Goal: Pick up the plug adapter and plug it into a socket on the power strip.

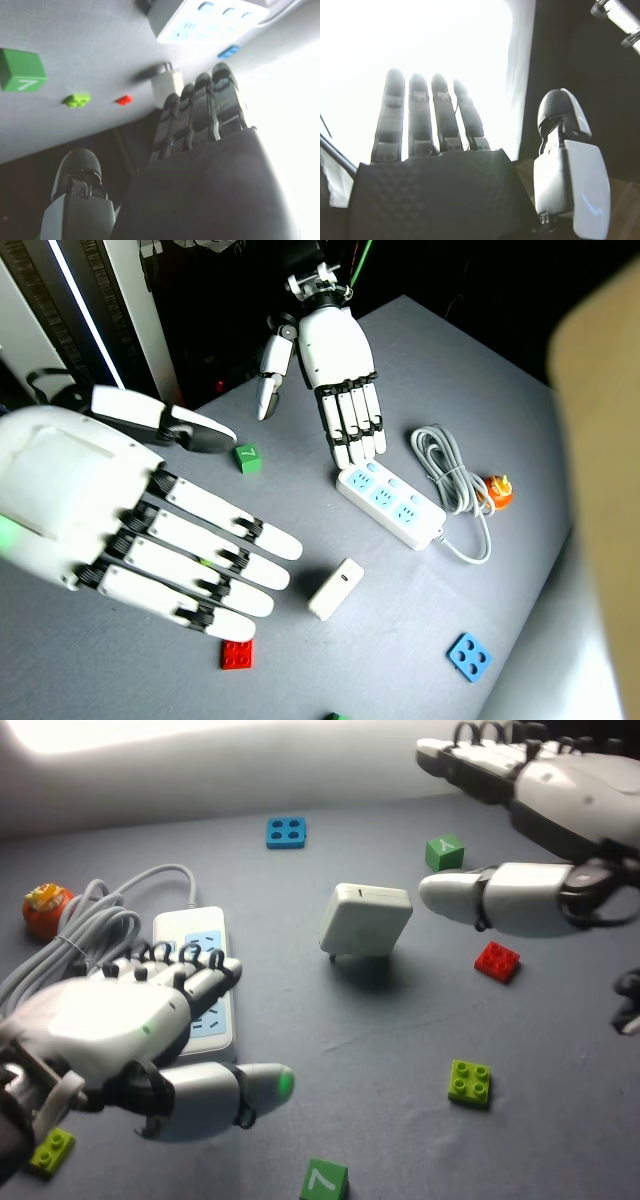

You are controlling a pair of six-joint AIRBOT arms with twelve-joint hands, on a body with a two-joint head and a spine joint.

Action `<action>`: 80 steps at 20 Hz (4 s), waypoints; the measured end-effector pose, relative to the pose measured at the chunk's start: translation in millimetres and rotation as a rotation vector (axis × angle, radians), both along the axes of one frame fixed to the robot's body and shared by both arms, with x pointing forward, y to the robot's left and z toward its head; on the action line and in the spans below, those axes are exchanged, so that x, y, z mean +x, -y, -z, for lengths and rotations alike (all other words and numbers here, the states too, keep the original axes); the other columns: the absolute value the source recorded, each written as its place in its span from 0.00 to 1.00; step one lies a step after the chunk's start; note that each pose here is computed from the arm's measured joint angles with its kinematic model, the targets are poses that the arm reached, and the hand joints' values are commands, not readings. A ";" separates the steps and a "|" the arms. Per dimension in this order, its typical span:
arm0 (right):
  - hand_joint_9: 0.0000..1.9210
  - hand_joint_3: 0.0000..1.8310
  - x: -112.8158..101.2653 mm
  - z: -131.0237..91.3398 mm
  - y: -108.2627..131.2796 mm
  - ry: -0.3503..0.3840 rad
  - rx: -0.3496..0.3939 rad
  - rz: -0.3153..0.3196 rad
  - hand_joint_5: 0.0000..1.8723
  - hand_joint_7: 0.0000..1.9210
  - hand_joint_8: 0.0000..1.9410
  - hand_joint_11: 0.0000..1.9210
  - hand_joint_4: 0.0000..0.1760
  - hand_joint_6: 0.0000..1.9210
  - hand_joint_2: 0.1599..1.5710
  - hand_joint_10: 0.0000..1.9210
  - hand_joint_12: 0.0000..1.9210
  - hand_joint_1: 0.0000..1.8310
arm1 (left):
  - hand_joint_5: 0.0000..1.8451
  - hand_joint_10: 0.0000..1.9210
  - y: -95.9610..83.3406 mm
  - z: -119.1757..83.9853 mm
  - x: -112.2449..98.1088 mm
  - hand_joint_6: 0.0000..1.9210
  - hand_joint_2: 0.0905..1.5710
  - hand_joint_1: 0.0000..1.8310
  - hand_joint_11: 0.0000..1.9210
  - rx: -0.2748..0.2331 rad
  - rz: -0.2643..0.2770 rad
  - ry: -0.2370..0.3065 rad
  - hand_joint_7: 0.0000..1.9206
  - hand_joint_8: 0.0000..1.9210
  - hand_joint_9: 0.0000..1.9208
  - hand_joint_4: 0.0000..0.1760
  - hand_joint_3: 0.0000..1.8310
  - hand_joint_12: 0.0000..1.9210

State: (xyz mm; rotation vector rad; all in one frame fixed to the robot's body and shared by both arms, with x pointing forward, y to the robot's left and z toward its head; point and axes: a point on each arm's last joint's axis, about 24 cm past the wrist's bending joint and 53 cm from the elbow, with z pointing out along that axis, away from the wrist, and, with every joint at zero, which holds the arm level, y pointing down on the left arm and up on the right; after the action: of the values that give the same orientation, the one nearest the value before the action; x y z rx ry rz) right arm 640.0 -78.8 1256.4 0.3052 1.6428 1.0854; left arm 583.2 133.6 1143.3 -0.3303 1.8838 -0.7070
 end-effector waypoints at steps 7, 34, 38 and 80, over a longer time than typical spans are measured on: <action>0.00 0.00 33.2 3.4 -32.9 -0.152 0.117 -0.084 0.04 0.01 0.00 0.00 0.00 0.00 0.65 0.00 0.10 0.54 | 0.01 0.00 8.9 21.2 -4.7 0.00 0.71 0.00 0.02 0.036 0.084 -0.080 0.01 0.00 0.01 0.00 0.00 0.01; 0.00 0.00 96.7 87.2 -73.5 -0.253 -0.012 -0.082 0.01 0.00 0.00 0.00 0.00 0.00 0.65 0.00 0.17 0.54 | 0.00 0.00 -0.3 49.5 -2.7 0.00 0.71 0.00 0.01 0.042 0.031 -0.145 0.00 0.00 0.00 0.00 0.00 0.00; 0.01 0.00 91.0 96.6 -81.5 -0.284 -0.006 -0.103 0.03 0.01 0.00 0.00 0.00 0.00 0.63 0.00 0.15 0.56 | 0.01 0.00 -3.5 53.6 -3.9 0.00 0.71 0.00 0.01 0.047 0.022 -0.155 0.00 0.00 0.00 0.00 0.00 0.00; 0.01 0.00 112.1 132.0 -87.9 -0.438 0.044 -0.170 0.04 0.02 0.00 0.00 0.00 0.00 0.65 0.00 0.18 0.62 | 0.00 0.00 -5.0 70.0 -1.8 0.00 0.72 0.00 0.01 0.043 0.012 -0.207 0.01 0.00 0.00 0.00 0.00 0.01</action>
State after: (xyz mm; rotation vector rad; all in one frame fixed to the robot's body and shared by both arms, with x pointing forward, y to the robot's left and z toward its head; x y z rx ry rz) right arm 752.1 9.1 1124.4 0.4631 2.0641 1.2452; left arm 581.5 138.7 1073.2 -0.3767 2.0950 -0.6599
